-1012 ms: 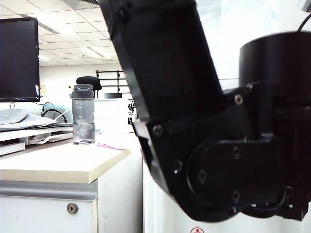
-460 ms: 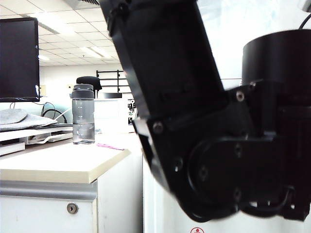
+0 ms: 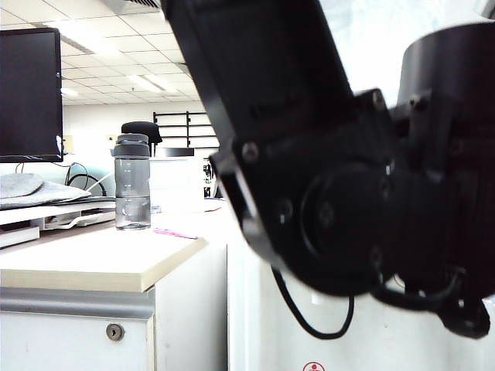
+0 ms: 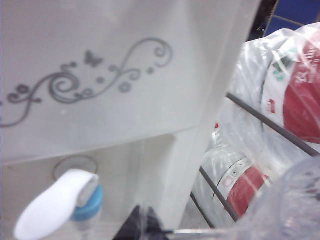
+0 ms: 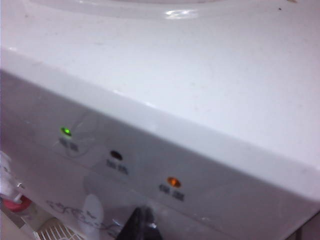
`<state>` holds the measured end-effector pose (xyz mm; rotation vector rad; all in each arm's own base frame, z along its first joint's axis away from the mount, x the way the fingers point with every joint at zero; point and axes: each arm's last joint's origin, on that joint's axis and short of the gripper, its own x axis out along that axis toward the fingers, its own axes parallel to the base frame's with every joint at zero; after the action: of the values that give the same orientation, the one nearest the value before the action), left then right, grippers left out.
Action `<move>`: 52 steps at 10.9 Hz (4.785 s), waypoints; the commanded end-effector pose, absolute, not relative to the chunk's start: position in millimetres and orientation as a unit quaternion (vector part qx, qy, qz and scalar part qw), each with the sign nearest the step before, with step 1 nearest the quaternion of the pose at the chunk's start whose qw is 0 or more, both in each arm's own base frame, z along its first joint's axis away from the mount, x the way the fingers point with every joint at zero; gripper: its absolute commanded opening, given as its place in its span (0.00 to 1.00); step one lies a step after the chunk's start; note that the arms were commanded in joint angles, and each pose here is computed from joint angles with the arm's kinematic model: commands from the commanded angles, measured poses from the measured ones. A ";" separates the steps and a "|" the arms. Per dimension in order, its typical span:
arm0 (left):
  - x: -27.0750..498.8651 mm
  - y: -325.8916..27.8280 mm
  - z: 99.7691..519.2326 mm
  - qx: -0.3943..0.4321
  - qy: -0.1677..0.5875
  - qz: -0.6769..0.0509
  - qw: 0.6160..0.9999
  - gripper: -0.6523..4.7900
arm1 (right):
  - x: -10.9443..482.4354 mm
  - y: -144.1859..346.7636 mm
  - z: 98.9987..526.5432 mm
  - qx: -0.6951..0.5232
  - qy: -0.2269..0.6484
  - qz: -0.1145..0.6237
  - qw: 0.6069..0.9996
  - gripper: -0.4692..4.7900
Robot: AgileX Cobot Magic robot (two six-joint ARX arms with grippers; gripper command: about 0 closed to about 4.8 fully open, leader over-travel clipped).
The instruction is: Pick up the plastic mug from the left desk, go to the cold water outlet of the water dispenser, press the vertical switch to get some water, then put the mug back on the desk.
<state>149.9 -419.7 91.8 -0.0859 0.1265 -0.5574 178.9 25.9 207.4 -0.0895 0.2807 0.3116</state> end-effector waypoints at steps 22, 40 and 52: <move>133.1 -358.7 120.0 -0.080 0.051 -0.218 0.971 0.12 | 182.2 22.3 215.7 -0.052 0.109 0.112 0.986 0.09; 149.3 -302.6 135.4 -0.082 0.040 -0.104 0.990 0.12 | 182.2 22.3 215.7 -0.052 0.110 0.112 0.986 0.09; 154.5 -260.3 141.0 -0.077 0.035 -0.037 0.996 0.12 | 182.2 22.3 215.7 -0.052 0.110 0.112 0.986 0.09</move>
<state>152.0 -262.6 131.6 -0.0838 0.1045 -0.0888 178.9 25.8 207.4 -0.0933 0.2801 0.3110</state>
